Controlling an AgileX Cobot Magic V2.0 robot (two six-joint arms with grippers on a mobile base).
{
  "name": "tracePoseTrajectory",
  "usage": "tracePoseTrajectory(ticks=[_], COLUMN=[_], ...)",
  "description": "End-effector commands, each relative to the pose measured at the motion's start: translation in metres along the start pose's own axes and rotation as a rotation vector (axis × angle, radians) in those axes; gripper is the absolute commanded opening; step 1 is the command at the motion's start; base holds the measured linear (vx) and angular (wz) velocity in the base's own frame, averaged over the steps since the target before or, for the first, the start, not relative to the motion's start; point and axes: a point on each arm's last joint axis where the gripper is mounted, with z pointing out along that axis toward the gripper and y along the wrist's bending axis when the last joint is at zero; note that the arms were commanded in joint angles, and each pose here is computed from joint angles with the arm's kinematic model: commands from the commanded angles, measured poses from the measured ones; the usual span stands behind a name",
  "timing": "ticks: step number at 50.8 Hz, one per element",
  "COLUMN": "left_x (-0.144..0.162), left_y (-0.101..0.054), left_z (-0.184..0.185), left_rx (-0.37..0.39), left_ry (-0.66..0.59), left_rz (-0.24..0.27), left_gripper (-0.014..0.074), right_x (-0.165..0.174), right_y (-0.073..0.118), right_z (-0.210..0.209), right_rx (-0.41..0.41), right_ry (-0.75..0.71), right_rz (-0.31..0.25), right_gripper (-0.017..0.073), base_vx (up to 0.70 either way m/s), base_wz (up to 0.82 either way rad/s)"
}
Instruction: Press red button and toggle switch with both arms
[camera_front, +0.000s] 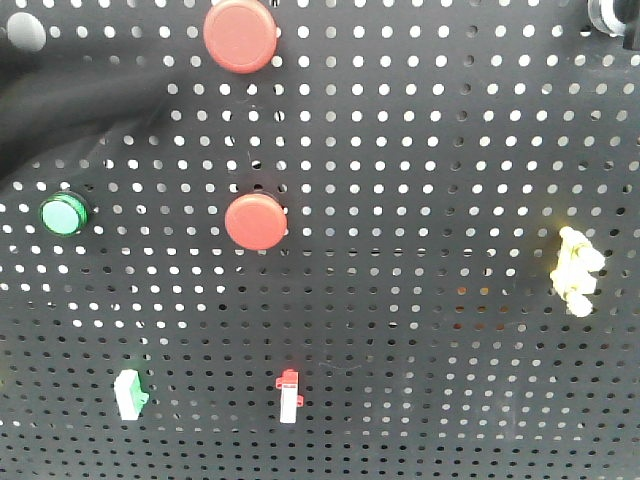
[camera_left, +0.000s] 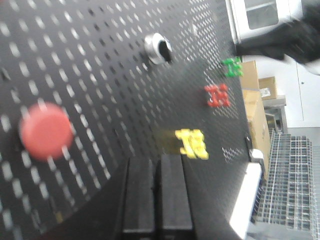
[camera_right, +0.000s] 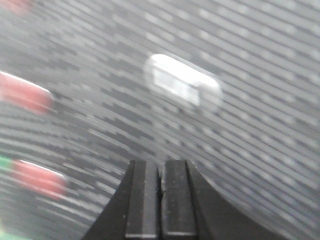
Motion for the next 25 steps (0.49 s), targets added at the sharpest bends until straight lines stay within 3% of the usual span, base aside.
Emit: tracePoseTrajectory(ticks=[1,5,10,25], left_x=[-0.005,-0.001,-0.001,-0.002], left_y=[-0.006,-0.011,-0.015,-0.016], left_z=[-0.014,-0.022,-0.029,-0.03], left_rx=[-0.068,-0.101,-0.114,-0.115], left_ry=[-0.066,-0.073,-0.084,-0.086], left_rz=[-0.03,-0.033,-0.025,-0.022], left_gripper=[0.0002,0.0002,0.0002,0.0002], right_x=[-0.009,-0.004,0.003,-0.017], right_y=[-0.005,-0.012,-0.025,-0.035], right_z=[0.019,0.036,0.053,0.078], right_rx=[-0.095,-0.162,-0.149,-0.186], right_ry=[-0.092,-0.096,-0.088,-0.097], right_rz=[0.063,0.126,0.179,0.174], right_gripper=[-0.0003,-0.0003,-0.0003,-0.0003], base_vx=[0.0,0.0,0.0,0.0], base_wz=[0.0,0.0,0.0,0.0])
